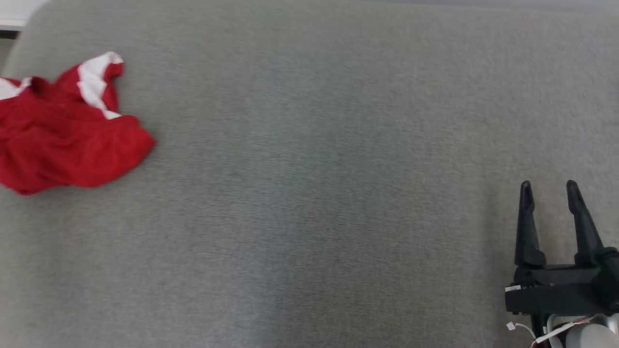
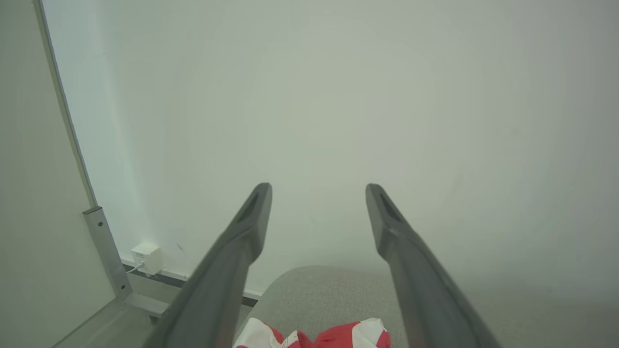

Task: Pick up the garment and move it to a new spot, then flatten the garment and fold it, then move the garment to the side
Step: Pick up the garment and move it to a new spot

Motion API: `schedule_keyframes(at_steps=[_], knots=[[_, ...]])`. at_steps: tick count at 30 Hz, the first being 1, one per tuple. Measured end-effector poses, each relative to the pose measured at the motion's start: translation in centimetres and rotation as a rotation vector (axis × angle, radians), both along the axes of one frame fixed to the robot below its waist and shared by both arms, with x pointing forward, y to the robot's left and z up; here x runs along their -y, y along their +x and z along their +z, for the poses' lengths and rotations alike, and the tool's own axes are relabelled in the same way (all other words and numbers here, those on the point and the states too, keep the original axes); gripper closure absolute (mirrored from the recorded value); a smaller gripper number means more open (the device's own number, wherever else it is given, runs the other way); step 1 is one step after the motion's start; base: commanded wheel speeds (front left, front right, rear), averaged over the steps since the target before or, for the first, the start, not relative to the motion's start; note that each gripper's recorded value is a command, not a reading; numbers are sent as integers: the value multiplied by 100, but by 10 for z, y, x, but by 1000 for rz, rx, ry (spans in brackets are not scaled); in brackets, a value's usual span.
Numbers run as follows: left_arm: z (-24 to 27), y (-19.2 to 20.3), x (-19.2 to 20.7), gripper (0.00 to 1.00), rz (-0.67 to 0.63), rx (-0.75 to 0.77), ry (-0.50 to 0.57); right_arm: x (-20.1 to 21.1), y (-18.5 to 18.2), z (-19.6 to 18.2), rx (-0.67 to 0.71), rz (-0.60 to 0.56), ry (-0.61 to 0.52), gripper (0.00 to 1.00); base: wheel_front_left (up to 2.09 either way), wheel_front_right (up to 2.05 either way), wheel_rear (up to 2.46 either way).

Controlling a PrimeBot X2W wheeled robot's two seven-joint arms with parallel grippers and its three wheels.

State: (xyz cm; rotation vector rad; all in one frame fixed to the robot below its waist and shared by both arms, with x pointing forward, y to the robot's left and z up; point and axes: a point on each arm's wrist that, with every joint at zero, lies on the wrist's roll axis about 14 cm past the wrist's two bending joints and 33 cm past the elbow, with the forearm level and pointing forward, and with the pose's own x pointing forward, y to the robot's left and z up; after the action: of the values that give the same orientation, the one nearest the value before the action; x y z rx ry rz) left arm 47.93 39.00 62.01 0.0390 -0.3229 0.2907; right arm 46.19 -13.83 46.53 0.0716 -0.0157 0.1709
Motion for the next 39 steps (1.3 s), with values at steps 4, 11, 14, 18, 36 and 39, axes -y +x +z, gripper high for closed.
schedule_keyframes(at_steps=[4, 11, 14, 18, 36, 39], knots=[[-27, 32, 0, 0, -26, -81, -16, 22, -4, -10, -24, -56, -19, 0, 0, 0, 0], [-101, 67, 5, 0, -56, -313, -99, 42, -9, -31, -81, -106, -43, 0, 0, 0, 0], [-138, 69, 7, 0, -58, -435, -149, 47, -10, -36, -96, -119, -51, 0, 0, 0, 0], [-180, 62, 10, 0, -55, -593, -231, 52, -11, -38, -106, -131, -61, 0, 0, 0, 0], [-245, 31, 23, 100, -65, -892, -380, 56, -12, -29, -93, -138, -76, 0, 0, 0, 0], [-236, 34, 19, 100, -55, -839, -336, 57, -12, -26, -87, -142, -77, 0, 0, 0, 0]])
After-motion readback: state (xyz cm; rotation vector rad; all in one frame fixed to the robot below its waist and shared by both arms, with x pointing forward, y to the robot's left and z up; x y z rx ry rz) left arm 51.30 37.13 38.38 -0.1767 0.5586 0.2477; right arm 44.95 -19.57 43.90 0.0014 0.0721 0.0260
